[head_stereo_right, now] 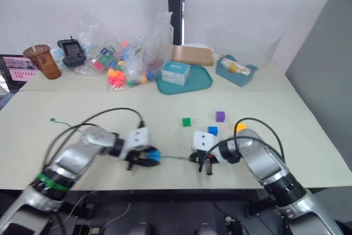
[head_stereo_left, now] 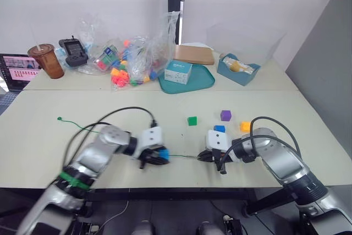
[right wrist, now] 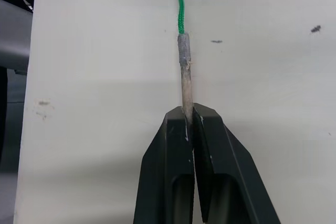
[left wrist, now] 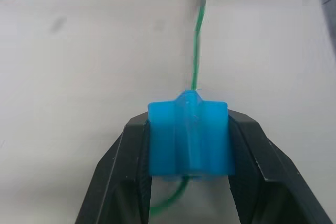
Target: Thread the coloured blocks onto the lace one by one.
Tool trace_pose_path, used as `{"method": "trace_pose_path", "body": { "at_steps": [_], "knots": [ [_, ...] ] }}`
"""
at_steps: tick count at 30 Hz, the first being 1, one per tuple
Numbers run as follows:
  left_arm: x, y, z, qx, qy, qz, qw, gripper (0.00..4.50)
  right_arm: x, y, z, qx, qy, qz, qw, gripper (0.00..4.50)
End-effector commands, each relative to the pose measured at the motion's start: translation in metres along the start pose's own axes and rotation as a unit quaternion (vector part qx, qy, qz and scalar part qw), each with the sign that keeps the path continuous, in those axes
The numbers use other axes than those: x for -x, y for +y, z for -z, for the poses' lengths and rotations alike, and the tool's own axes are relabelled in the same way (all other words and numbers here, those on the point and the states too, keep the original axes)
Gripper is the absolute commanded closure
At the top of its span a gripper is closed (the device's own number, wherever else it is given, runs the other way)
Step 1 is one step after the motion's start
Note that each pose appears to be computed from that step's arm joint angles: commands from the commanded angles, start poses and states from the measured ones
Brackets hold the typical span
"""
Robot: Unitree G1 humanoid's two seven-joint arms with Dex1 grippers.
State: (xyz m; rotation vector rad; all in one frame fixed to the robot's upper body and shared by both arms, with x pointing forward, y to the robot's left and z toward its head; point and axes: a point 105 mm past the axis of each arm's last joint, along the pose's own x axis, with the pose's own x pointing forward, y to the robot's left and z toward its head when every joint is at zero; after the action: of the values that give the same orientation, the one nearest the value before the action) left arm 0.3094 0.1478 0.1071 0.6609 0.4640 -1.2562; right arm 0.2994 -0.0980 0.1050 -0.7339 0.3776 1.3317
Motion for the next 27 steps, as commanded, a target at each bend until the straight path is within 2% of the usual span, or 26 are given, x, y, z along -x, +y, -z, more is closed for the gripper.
{"method": "trace_pose_path", "body": {
  "at_steps": [1,2,5,7,11,15,17,19,22,23,27],
  "knots": [
    [0.052,0.015,0.038,0.036,0.048,-0.052,0.997,3.11,0.005,-0.006,-0.009,0.023,-0.011,0.014,1.000,4.50],
    [0.062,0.016,0.044,0.041,0.056,-0.059,0.996,3.11,0.005,-0.007,-0.009,0.024,-0.010,0.014,1.000,4.50],
    [0.115,0.028,0.083,0.069,0.114,-0.129,0.983,3.11,0.005,-0.009,-0.008,0.029,-0.007,0.012,0.999,4.50],
    [0.139,0.032,0.097,0.082,0.135,-0.163,0.974,3.11,0.006,-0.010,-0.007,0.032,-0.005,0.011,0.999,4.50],
    [0.164,0.036,0.111,0.083,0.159,-0.201,0.963,3.11,0.005,-0.012,-0.007,0.035,-0.004,0.011,0.999,4.50],
    [0.154,0.047,0.088,0.062,0.085,-0.223,0.969,3.11,0.001,-0.009,-0.012,0.039,-0.015,-0.001,0.999,4.50],
    [0.152,0.050,0.082,0.059,0.066,-0.232,0.969,3.11,0.000,-0.008,-0.013,0.040,-0.016,-0.002,0.999,4.50],
    [0.152,0.049,0.079,0.061,0.066,-0.231,0.969,2.08,-0.001,-0.007,-0.015,0.040,-0.018,-0.003,0.999,4.50],
    [0.154,0.051,0.073,0.052,0.066,-0.240,0.967,1.09,-0.002,-0.005,-0.018,0.039,-0.023,-0.006,0.999,4.50],
    [0.153,0.049,0.065,0.058,0.050,-0.232,0.970,0.80,-0.002,-0.004,-0.019,0.039,-0.024,-0.006,0.999,4.50],
    [0.142,0.040,0.028,0.062,-0.017,-0.195,0.979,0.80,-0.004,-0.004,-0.023,0.036,-0.032,0.000,0.999,4.50]
  ]
}}
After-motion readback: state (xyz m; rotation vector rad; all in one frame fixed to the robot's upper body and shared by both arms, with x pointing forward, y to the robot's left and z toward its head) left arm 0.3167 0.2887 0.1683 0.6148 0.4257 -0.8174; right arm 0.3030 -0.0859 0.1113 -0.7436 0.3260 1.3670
